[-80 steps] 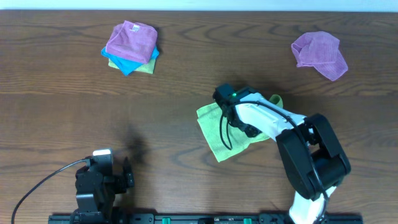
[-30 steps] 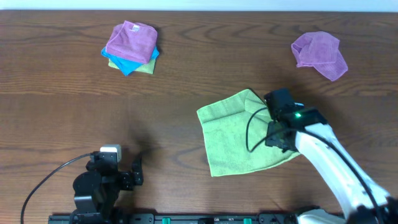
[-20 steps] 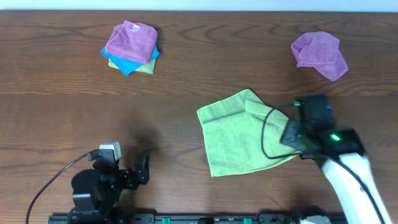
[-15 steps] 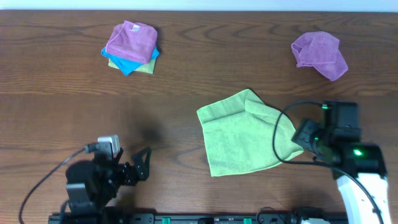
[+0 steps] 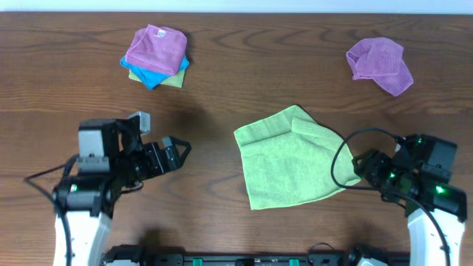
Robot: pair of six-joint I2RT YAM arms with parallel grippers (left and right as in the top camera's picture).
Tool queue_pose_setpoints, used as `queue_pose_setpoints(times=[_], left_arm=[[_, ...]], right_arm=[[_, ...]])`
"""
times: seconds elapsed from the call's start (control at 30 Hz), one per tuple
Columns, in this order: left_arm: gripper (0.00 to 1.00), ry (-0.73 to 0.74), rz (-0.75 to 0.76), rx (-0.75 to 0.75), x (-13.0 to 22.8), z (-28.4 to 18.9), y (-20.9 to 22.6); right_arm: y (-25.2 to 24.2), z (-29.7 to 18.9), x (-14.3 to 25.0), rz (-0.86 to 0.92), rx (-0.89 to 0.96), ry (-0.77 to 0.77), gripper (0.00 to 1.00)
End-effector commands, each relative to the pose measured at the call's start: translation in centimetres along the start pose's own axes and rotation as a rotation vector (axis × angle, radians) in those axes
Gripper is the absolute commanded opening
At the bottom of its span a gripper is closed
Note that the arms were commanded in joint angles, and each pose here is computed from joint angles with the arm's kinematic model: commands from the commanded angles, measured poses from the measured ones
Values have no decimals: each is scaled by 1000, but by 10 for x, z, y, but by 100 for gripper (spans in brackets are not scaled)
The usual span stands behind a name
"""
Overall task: Fold the cloth
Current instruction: 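Move the left gripper to the cloth's left edge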
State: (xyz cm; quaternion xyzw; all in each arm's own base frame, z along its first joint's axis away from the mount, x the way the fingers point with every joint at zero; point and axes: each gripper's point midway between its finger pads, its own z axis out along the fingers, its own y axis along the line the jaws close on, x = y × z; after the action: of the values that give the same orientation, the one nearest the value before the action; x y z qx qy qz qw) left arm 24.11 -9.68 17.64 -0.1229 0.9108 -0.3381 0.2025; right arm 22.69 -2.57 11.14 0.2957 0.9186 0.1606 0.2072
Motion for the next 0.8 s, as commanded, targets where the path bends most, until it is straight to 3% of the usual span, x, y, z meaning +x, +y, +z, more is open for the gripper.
queue_pose_setpoints(times=[0.0,0.17,0.33,0.77], left_arm=[[95,76,-135,58,2,9,-9],[95,212,-183,101,16,30,-12],[95,309,-138,107,34,54,-19],[95,454,-166,49,65,106,-22]], right_arm=[[2,2,4,-7,-51,15,64],[-3,1,0,27,-59,0,65],[-5,0,-4,39,-62,-14,65],[-4,0,-4,39,-71,-15,66]])
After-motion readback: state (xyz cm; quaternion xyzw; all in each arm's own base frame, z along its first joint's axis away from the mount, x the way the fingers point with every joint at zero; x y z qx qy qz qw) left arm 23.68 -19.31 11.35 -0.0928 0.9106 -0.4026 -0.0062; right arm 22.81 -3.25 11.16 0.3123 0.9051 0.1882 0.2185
